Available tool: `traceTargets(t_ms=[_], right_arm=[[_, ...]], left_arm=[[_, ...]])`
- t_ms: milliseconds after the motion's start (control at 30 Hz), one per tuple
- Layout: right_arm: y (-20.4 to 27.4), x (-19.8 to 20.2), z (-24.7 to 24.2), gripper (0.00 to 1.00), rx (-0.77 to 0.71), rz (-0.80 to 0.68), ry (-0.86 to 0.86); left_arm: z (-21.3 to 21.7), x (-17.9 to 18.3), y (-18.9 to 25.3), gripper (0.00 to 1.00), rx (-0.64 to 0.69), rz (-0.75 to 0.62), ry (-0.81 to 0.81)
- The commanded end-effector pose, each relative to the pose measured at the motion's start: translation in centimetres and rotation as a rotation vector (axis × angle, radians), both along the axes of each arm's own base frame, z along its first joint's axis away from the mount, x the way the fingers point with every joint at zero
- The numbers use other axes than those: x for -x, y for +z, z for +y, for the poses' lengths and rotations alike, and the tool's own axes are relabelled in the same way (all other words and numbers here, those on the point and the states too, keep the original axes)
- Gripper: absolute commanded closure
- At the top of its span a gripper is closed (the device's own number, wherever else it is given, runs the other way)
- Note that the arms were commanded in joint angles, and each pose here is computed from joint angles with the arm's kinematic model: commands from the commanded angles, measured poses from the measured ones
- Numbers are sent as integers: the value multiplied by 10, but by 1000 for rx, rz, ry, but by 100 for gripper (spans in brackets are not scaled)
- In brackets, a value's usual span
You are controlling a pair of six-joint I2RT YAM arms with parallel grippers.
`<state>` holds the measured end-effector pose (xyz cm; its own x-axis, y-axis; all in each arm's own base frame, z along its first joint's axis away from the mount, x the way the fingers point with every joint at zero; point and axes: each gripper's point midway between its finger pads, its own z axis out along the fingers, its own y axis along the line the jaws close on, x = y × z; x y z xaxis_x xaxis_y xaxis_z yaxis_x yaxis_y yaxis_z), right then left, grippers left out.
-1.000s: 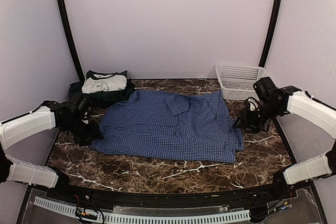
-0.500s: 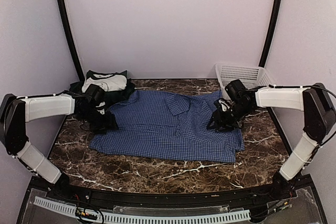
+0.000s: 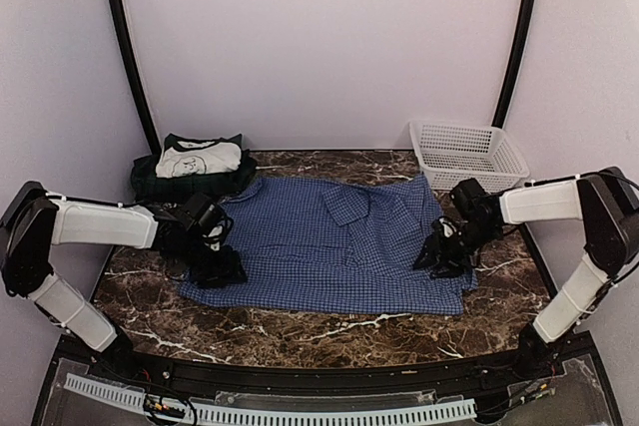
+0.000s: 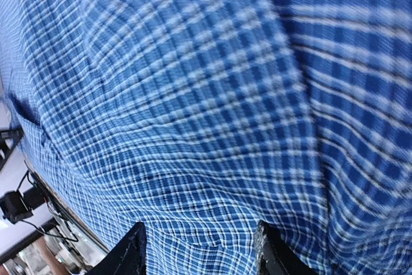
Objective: Fold and stack the mixed laundry pile
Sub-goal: Move the 1/3-folded shirt to the center of the board.
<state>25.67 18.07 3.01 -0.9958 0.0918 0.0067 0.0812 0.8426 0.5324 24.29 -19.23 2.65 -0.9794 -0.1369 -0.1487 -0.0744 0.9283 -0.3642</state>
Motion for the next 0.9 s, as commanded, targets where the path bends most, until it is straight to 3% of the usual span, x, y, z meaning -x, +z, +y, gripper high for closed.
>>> traceTargets(t_ms=[0, 100, 200, 300, 467, 533, 733, 867], right_arm=[[-3, 28, -34, 45, 101, 97, -113], [19, 26, -38, 45, 82, 53, -127], [53, 2, -32, 46, 58, -96, -43], [99, -37, -20, 46, 37, -308, 59], [143, -99, 19, 46, 38, -556, 230], [149, -120, 41, 44, 89, -593, 300], [182, -178, 106, 39, 251, -884, 524], [172, -193, 122, 39, 277, -919, 675]], left_arm=[[-7, 49, -10, 42, 19, 123, 12], [-8, 53, -1, 41, 37, 118, 20], [-5, 42, 14, 38, 8, 54, -4], [-8, 10, 47, 27, -11, -75, -31], [-26, -48, 104, 14, 154, -262, -65], [-31, -68, 124, 13, 189, -323, -78], [-34, -91, 143, 13, 209, -352, -89], [-30, -94, 148, 13, 221, -371, -88]])
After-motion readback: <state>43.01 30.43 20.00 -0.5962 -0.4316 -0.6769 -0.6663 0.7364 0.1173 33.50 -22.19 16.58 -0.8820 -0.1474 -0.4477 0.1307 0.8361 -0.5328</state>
